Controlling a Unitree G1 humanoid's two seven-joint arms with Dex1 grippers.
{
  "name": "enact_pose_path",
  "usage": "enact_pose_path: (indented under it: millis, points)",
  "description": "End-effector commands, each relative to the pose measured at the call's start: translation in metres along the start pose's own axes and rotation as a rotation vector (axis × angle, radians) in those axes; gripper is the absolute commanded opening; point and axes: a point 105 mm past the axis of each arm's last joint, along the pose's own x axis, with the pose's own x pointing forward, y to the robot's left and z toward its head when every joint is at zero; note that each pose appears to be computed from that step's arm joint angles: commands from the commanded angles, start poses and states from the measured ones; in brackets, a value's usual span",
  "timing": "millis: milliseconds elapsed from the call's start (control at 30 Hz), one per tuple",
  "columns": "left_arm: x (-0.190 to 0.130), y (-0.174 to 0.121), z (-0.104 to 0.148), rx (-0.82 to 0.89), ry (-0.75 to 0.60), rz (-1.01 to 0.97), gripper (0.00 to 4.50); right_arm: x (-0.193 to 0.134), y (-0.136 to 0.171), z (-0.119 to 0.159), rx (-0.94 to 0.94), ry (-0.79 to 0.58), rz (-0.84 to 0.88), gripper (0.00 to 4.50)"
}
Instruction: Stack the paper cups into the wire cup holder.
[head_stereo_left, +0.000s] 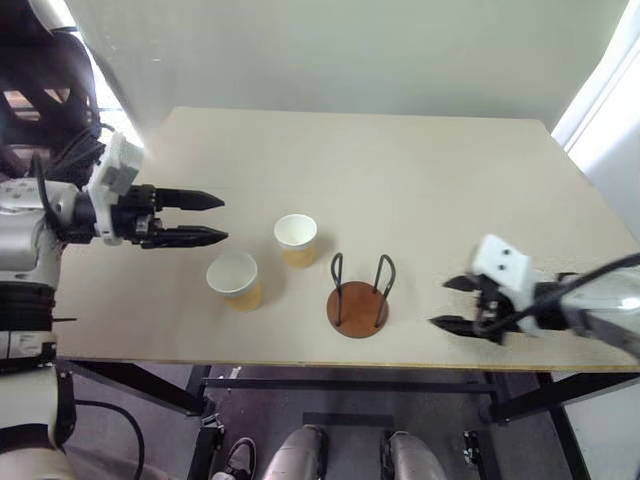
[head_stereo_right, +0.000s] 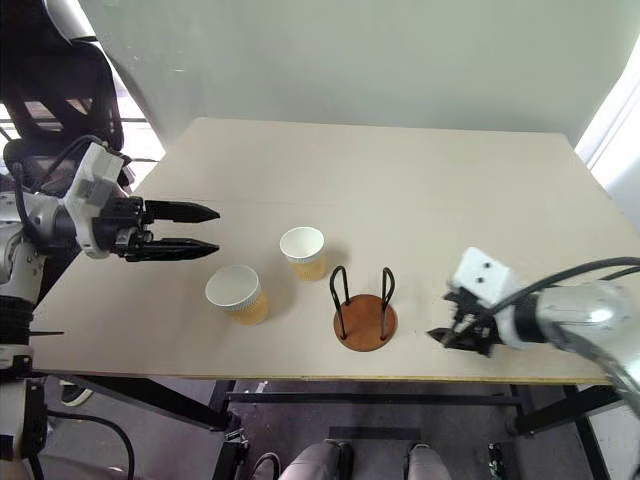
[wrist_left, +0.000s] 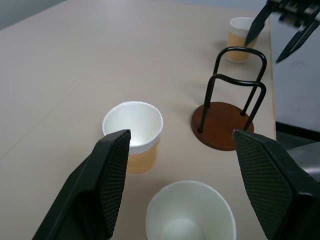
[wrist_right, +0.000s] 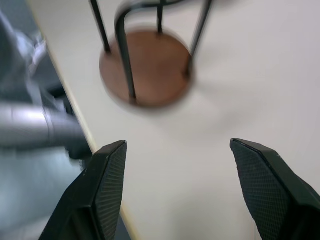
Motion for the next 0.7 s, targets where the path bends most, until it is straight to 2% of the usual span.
enact_pose_path:
  millis: [33, 167, 433, 700]
  points:
    - [0.005, -0.01, 0.025, 0.089, -0.04, -0.077, 3.48, -0.038, -0.004, 0.014, -0.054, 0.009, -0.054, 3.36]
    - [0.019, -0.018, 0.029, 0.108, -0.056, -0.146, 3.48, -0.059, -0.016, 0.003, -0.019, 0.075, -0.128, 3.36]
    - [0.025, -0.016, 0.026, 0.098, -0.05, -0.153, 3.48, -0.053, -0.029, -0.043, 0.09, 0.181, -0.154, 3.36]
    - [0.02, -0.02, 0.025, 0.092, -0.041, -0.154, 3.48, -0.045, -0.037, -0.052, 0.08, 0.187, -0.144, 3.36]
